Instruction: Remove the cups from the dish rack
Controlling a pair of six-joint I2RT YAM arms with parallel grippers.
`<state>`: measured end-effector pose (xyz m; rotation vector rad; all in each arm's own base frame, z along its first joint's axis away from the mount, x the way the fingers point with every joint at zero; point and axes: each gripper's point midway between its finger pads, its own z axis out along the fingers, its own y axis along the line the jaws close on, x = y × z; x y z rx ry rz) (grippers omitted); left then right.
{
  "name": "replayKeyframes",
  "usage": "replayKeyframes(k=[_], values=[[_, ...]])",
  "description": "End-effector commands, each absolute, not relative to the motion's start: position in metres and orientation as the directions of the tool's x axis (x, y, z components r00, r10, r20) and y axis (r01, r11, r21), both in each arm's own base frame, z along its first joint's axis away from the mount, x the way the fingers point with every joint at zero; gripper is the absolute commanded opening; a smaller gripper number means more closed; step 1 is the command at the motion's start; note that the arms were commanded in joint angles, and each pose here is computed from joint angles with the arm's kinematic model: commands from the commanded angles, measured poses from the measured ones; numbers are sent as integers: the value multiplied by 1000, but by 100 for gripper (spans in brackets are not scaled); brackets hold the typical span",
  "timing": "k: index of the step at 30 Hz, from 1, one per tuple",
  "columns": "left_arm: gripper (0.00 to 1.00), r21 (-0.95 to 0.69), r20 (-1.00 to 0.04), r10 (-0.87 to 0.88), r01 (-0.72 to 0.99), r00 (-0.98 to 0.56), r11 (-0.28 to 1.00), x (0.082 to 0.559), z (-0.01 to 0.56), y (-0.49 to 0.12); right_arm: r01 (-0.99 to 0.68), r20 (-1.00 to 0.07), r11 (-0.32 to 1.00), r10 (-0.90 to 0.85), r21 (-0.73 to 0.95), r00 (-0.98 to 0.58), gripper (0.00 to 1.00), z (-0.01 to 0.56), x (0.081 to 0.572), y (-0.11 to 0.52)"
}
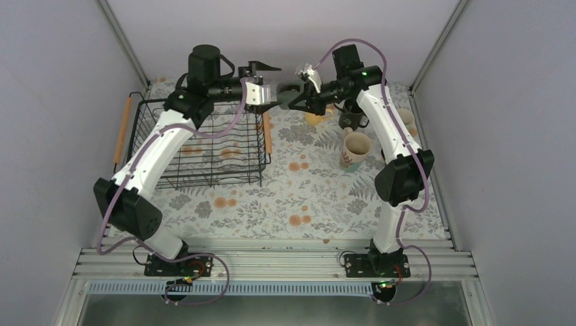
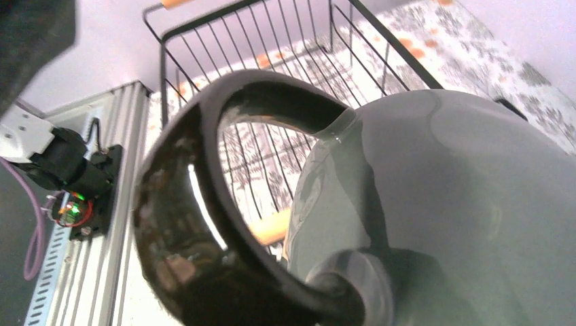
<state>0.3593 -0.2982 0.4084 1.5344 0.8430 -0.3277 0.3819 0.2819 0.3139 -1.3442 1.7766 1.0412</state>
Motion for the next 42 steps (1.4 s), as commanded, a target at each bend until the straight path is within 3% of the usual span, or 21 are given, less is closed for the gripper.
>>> replayKeyframes(k=[1,12,20,24,28,35,42], values=[[99,797,-568,447,597,691,90,364,402,-265,-974,-847,206,-497,95,-188,3,333,376,267],[100,863,-347,816,499,463,84,402,363,-157,-919,-518,383,-768,97,-375,4,214,372,212],[100,867,-231,936,493,266,74,419,321,-70,-904,-325,411,-844,121,-427,4,150,353,185],[100,864,-290,944,466,155,189,428,318,-36,-907,-274,397,-864,144,-422,4,134,346,189],[100,833,-265,964,504,1,228,438,292,-11,-910,-197,382,-891,162,-410,4,109,337,197],[100,791,-404,831,311,-382,528,463,287,49,-909,-102,393,-907,142,-408,4,73,339,206],[100,578,-651,669,337,-360,743,453,322,57,-909,-52,396,-913,132,-405,9,55,337,212]])
